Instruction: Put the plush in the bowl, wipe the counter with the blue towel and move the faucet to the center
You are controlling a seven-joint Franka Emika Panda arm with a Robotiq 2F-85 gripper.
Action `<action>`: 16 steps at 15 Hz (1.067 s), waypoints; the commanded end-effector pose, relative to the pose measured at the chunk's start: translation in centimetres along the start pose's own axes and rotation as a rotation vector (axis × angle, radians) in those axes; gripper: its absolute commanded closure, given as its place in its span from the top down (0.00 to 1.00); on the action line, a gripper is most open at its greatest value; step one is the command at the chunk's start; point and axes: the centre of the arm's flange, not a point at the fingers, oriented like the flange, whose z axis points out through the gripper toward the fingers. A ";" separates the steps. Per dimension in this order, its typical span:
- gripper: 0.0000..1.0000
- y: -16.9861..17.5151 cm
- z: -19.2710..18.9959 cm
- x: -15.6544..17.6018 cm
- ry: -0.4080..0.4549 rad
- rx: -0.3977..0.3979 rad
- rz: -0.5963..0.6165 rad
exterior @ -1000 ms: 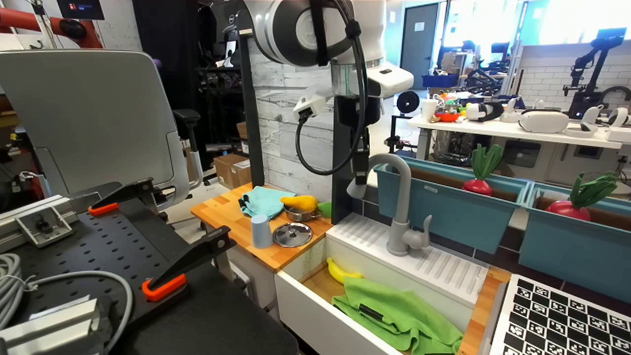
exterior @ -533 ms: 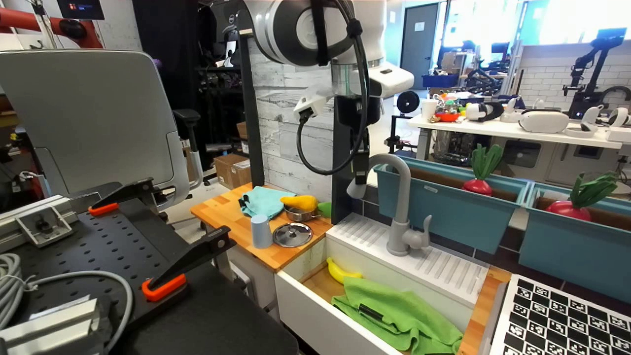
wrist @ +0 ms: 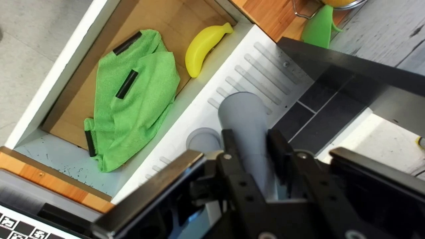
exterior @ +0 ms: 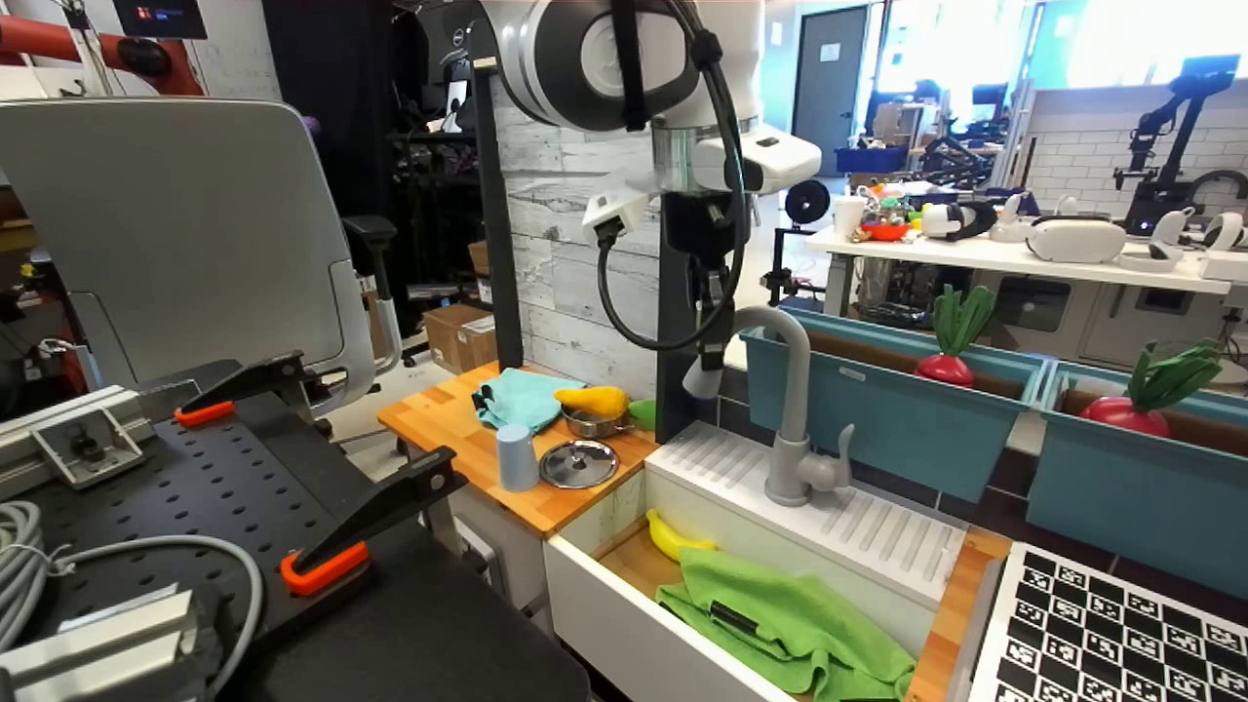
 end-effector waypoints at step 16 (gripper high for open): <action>0.07 6.2 2.0 1.6 -0.056 -0.039 -0.072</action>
